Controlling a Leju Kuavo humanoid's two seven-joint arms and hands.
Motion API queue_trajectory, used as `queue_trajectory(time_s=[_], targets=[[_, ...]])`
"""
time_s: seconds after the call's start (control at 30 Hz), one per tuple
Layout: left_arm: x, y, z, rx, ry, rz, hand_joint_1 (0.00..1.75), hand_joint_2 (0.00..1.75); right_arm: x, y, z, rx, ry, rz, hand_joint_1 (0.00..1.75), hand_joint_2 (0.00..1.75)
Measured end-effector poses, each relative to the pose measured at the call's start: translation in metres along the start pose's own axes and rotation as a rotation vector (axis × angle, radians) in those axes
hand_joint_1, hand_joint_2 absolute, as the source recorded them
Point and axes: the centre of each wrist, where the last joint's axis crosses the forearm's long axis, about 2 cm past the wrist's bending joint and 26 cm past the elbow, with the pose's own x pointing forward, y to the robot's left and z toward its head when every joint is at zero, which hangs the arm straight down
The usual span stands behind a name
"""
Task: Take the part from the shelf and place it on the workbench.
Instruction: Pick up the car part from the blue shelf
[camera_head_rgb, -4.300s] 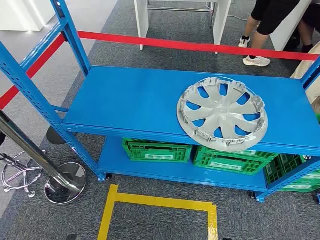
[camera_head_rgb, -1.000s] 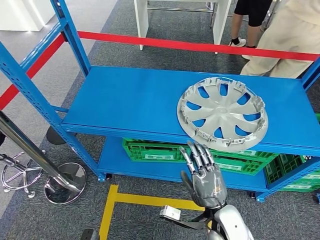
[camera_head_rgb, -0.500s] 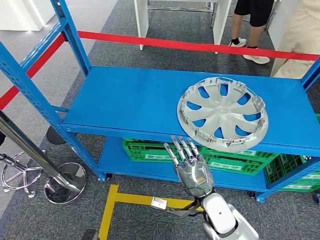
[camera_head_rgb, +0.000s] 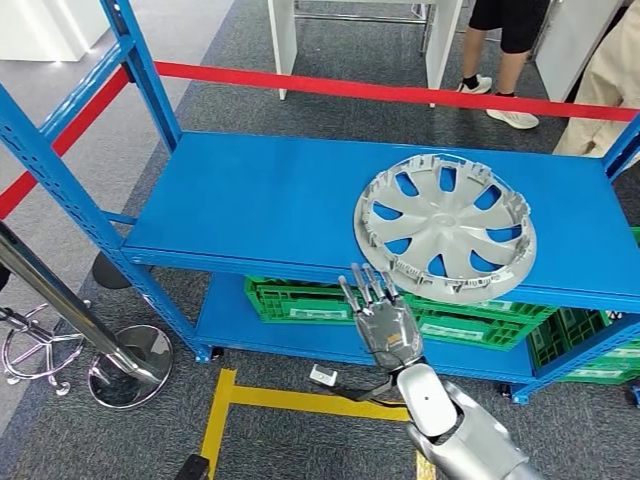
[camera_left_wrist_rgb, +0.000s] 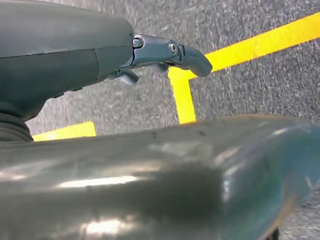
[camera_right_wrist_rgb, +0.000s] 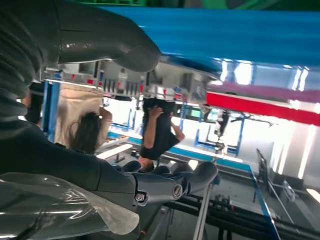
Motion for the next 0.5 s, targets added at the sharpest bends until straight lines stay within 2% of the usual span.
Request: queue_trajectory(time_s=[0.5], targets=[[0.000, 0.001, 0.000, 0.001, 0.004, -0.042, 0.00, 0.00, -0.028, 0.014, 0.001, 0.050, 0.109, 0.058, 0.00, 1.75]])
